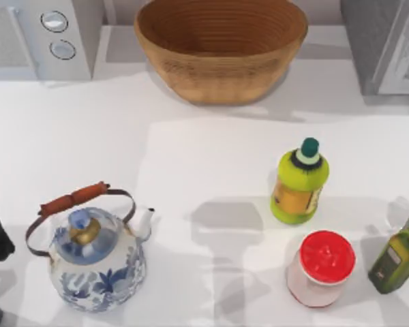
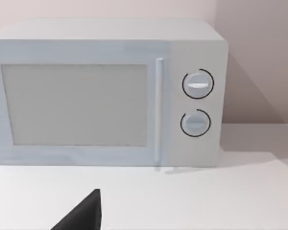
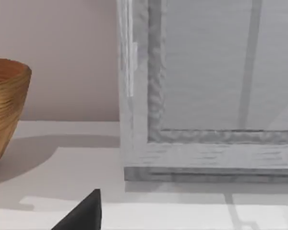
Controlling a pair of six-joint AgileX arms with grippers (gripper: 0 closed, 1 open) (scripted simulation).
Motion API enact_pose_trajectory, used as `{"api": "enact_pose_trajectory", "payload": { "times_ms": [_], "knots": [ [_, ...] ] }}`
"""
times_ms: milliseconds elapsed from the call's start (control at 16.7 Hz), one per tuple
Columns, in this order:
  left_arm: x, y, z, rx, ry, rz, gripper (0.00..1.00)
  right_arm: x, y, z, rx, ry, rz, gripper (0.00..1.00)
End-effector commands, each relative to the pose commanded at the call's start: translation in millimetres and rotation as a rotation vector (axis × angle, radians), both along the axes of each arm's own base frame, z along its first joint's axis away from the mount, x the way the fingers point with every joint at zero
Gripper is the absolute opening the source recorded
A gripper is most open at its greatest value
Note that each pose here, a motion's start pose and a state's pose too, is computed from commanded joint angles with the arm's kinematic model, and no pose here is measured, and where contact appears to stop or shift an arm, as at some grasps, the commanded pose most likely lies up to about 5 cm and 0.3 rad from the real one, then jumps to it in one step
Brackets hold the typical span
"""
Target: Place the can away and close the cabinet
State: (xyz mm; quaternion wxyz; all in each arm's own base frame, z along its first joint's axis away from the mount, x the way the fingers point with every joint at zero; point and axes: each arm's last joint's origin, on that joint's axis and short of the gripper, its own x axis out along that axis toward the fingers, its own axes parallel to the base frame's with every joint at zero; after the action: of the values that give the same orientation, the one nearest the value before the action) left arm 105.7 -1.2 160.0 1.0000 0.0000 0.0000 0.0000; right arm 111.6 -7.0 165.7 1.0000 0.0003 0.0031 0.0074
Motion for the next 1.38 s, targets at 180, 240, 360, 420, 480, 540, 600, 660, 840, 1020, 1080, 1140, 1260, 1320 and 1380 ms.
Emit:
{"api": "enact_pose_trajectory", "payload": {
  "times_ms": [180,240,360,420,480,540,600,660,840,1020,1080,1140,1260,1320,1380],
  "knots": [
    [0.0,0.0,0.0,0.0,0.0,0.0,1.0,11.0,-12.6,9.2,0.002,0.011,0.004,1.0],
    [0.0,0.0,0.0,0.0,0.0,0.0,1.0,16.0,-19.0,12.7,0.003,0.015,0.003,1.0],
    [0.0,0.0,0.0,0.0,0.0,0.0,1.0,27.3,-35.9,19.7,0.005,0.019,-0.002,1.0],
    [0.0,0.0,0.0,0.0,0.0,0.0,1.0,33.1,-46.5,22.7,0.005,0.019,-0.006,1.0],
    [0.0,0.0,0.0,0.0,0.0,0.0,1.0,38.7,-58.5,25.0,0.005,0.017,-0.01,1.0],
    [0.0,0.0,0.0,0.0,0.0,0.0,1.0,43.7,-71.7,26.5,0.004,0.015,-0.015,1.0],
    [0.0,0.0,0.0,0.0,0.0,0.0,1.0,47.9,-85.9,26.9,0.002,0.011,-0.02,1.0],
    [0.0,0.0,0.0,0.0,0.0,0.0,1.0,50.9,-100.7,26.3,0.0,0.007,-0.024,1.0],
    [0.0,0.0,0.0,0.0,0.0,0.0,1.0,53.1,-143.9,17.8,-0.005,0.0,-0.032,1.0],
    [0.0,0.0,0.0,0.0,0.0,0.0,1.0,48.2,-176.3,4.5,-0.004,-0.002,-0.026,1.0],
    [0.0,0.0,0.0,0.0,0.0,0.0,1.0,46.2,-183.5,0.7,-0.003,-0.002,-0.022,1.0],
    [0.0,0.0,0.0,0.0,0.0,0.0,1.0,44.4,-188.9,-2.4,-0.003,-0.002,-0.018,1.0],
    [0.0,0.0,0.0,0.0,0.0,0.0,1.0,42.4,-194.2,-5.8,-0.002,-0.001,-0.012,1.0],
    [0.0,0.0,0.0,0.0,0.0,0.0,1.0,42.4,-194.4,-5.9,-0.001,-0.001,-0.012,1.0],
    [0.0,0.0,0.0,0.0,0.0,0.0,1.0,42.4,-194.4,-5.9,-0.001,-0.001,-0.012,1.0]
  ]
}}
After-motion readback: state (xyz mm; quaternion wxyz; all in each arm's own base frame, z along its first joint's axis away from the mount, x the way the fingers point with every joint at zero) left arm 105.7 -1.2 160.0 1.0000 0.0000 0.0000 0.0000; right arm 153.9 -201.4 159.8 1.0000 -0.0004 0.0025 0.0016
